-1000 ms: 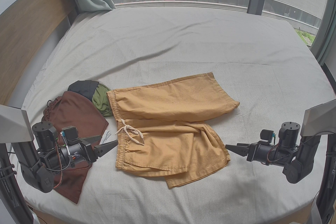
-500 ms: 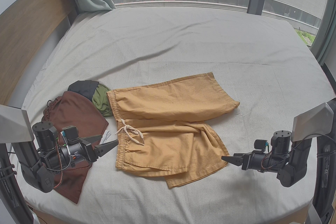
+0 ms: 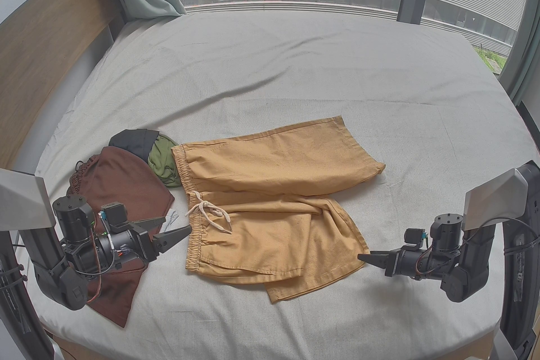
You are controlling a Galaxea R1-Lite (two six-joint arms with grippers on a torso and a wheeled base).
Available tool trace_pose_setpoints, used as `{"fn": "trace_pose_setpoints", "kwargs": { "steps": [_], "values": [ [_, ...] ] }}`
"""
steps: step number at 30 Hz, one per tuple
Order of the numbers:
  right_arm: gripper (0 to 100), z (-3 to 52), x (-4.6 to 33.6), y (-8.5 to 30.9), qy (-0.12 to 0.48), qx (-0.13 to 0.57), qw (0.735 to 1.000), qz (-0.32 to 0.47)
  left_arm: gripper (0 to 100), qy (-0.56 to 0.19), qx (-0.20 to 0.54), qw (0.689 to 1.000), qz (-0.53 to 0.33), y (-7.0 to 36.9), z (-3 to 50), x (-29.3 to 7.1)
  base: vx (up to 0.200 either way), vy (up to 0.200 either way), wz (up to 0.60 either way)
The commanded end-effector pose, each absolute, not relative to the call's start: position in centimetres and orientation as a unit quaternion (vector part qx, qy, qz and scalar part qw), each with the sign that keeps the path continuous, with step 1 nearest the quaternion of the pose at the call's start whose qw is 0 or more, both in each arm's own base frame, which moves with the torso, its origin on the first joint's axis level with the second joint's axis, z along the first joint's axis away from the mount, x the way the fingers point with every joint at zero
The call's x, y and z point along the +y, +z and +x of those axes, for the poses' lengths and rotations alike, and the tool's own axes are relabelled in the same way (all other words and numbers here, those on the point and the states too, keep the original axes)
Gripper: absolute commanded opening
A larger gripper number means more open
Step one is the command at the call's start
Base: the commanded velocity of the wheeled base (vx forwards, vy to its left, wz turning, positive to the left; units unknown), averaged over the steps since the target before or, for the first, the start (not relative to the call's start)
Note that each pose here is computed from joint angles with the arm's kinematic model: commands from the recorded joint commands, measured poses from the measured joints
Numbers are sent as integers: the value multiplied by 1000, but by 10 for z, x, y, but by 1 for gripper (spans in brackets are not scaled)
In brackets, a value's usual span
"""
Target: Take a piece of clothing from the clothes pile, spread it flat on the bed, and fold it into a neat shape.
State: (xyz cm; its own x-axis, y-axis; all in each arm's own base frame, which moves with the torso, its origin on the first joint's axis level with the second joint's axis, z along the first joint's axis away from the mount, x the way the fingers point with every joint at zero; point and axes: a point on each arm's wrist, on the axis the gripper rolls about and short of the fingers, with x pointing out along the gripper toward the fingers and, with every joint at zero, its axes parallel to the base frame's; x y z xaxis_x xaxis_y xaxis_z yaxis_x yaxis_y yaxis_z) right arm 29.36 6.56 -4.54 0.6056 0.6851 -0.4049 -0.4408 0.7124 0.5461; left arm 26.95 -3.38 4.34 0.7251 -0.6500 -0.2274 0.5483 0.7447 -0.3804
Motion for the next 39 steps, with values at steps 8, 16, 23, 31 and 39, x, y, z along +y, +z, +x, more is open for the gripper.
{"fn": "trace_pose_setpoints", "kwargs": {
  "steps": [8, 16, 23, 31, 39],
  "values": [
    [0, 294, 65, -49, 321, 309, 872, 201, 100, -327, 174, 918, -144, 44, 269, -34, 0, 0, 0],
    [0, 296, 61, -44, 316, 300, 877, 202, 100, -329, 175, 917, -144, 44, 269, -35, 0, 0, 0],
    [0, 306, 45, -24, 297, 257, 898, 201, 100, -330, 176, 916, -144, 43, 269, -36, 0, 0, 0],
    [0, 321, 31, -21, 263, 226, 917, 197, 100, -334, 177, 915, -144, 43, 268, -38, 0, 0, 0],
    [0, 336, 28, -15, 257, 198, 926, 193, 100, -335, 179, 914, -144, 43, 268, -39, 0, 0, 0]
  ]
}}
